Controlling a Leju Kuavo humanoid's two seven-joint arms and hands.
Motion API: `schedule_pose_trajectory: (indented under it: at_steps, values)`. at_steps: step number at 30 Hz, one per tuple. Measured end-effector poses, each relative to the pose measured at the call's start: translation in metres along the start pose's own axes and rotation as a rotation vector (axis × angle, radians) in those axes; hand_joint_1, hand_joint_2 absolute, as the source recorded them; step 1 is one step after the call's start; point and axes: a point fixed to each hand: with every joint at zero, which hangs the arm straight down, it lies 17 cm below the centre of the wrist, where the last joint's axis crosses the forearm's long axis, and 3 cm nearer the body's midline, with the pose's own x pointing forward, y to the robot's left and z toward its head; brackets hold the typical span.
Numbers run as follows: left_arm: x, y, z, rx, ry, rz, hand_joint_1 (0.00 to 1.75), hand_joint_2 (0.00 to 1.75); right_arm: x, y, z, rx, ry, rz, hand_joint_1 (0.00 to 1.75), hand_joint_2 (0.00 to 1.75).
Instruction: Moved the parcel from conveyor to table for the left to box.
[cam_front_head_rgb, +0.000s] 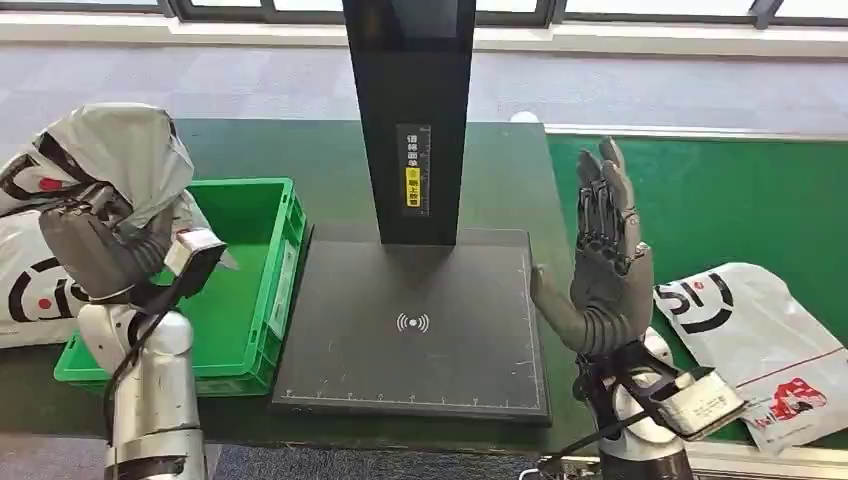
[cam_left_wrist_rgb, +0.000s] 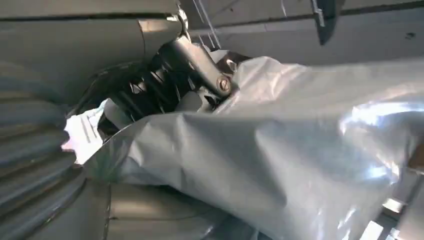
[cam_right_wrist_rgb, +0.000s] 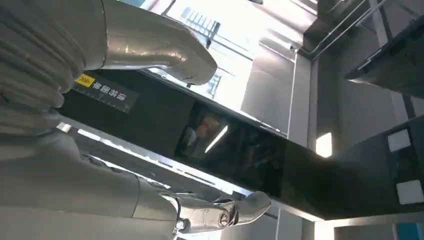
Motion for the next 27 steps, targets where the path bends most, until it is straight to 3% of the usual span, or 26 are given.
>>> schedule_pose_trajectory:
  at_steps: [2, 4, 5, 9, 14, 15, 27]
  values:
    - [-0.031, -0.008, -0.009, -0.019, 0.098, -0.045, 1.73, 1.75, -0.001, 0.002, -0.002, 0.011, -0.001, 0.001, 0.00, 1.75]
    - [-0.061, -0.024, -0.012, -0.068, 0.194, -0.081, 0.38, 1.75, -0.003, 0.007, -0.003, 0.028, -0.001, 0.000, 0.00, 1.75]
    - [-0.072, -0.032, -0.012, -0.089, 0.232, -0.086, 0.03, 1.75, -0.004, 0.009, -0.003, 0.035, 0.000, 0.000, 0.00, 1.75]
    - [-0.097, -0.069, 0.004, -0.200, 0.324, -0.086, 0.00, 1.75, -0.006, 0.016, -0.004, 0.053, 0.004, 0.009, 0.00, 1.75]
    - [-0.097, -0.110, 0.035, -0.348, 0.366, -0.066, 0.00, 1.75, -0.006, 0.019, -0.004, 0.055, 0.006, 0.008, 0.00, 1.75]
    - [-0.096, -0.115, 0.039, -0.362, 0.368, -0.064, 0.00, 0.00, -0.006, 0.020, -0.004, 0.053, 0.006, 0.007, 0.00, 1.75]
    - [-0.101, -0.131, 0.063, -0.442, 0.381, -0.085, 0.00, 0.00, -0.007, 0.019, -0.003, 0.043, 0.010, -0.005, 0.00, 1.75]
